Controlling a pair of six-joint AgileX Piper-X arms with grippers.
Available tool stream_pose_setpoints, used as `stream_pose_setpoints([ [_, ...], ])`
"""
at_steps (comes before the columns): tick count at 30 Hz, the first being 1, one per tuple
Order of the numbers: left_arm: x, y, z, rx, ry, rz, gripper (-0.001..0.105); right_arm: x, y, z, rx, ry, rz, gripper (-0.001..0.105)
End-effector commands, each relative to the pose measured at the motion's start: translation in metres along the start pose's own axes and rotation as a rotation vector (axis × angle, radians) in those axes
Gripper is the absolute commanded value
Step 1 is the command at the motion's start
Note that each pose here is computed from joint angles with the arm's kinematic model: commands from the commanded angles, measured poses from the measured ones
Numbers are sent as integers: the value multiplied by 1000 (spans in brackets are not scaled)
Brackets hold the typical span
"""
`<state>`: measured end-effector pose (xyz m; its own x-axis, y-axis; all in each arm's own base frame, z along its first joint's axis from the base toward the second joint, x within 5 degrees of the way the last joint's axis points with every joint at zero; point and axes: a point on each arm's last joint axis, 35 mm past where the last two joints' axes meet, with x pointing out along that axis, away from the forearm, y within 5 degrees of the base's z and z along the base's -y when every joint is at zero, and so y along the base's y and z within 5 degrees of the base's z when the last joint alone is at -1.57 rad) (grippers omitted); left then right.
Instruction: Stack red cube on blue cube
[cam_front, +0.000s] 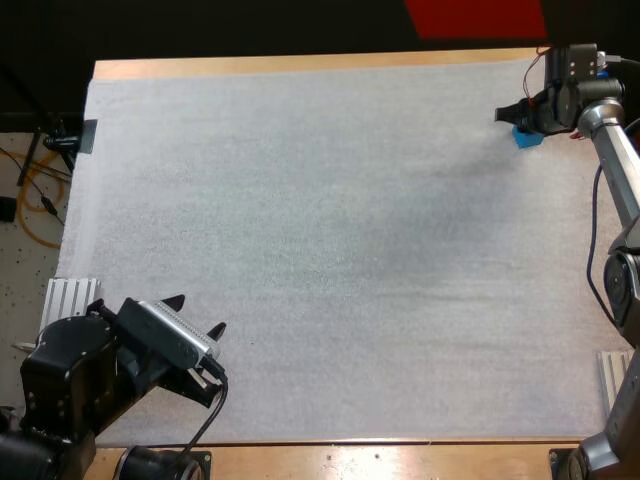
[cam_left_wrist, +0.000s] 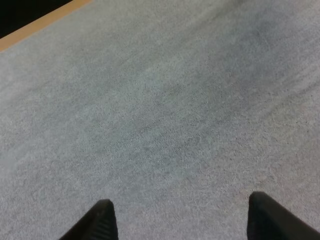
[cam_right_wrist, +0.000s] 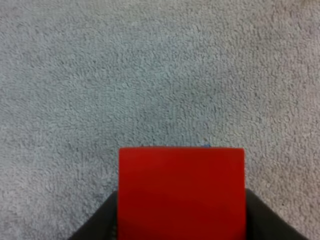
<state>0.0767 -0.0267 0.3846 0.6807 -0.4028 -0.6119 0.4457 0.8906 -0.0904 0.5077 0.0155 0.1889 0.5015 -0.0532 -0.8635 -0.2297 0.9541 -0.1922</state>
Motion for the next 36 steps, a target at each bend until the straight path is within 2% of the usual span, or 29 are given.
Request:
stream_pose_setpoints([
  [1,-1,0,2,-11,-20,0,56,-5,-2,4,6,-17,4,54],
  [2,-1,0,2,-11,-20,0,56,-5,-2,4,6,-18,4,56],
  [3,-1,0,2,-11,-20,0,56,-5,-2,4,6,-19,3,67],
  [5,-1,0,2,-11,-20,0,56,-5,-2,4,6,-22,3,73],
  [11,-1,0,2,-11,-20,0,56,-9,-4,8,7,-34,-15,73],
  [17,0,0,5,-7,-36,-5,56,-45,-7,23,2,-95,-29,73],
  [23,-2,1,26,35,-220,7,56,-106,-16,40,-16,-248,-64,73],
  [25,4,5,39,7,-279,39,56,-132,-19,44,-31,-304,-79,73],
  [32,43,19,72,12,-339,87,56,-183,-24,48,-25,-410,-111,73],
  [36,72,38,88,-10,-359,134,56,-201,-24,45,-46,-431,-123,73],
])
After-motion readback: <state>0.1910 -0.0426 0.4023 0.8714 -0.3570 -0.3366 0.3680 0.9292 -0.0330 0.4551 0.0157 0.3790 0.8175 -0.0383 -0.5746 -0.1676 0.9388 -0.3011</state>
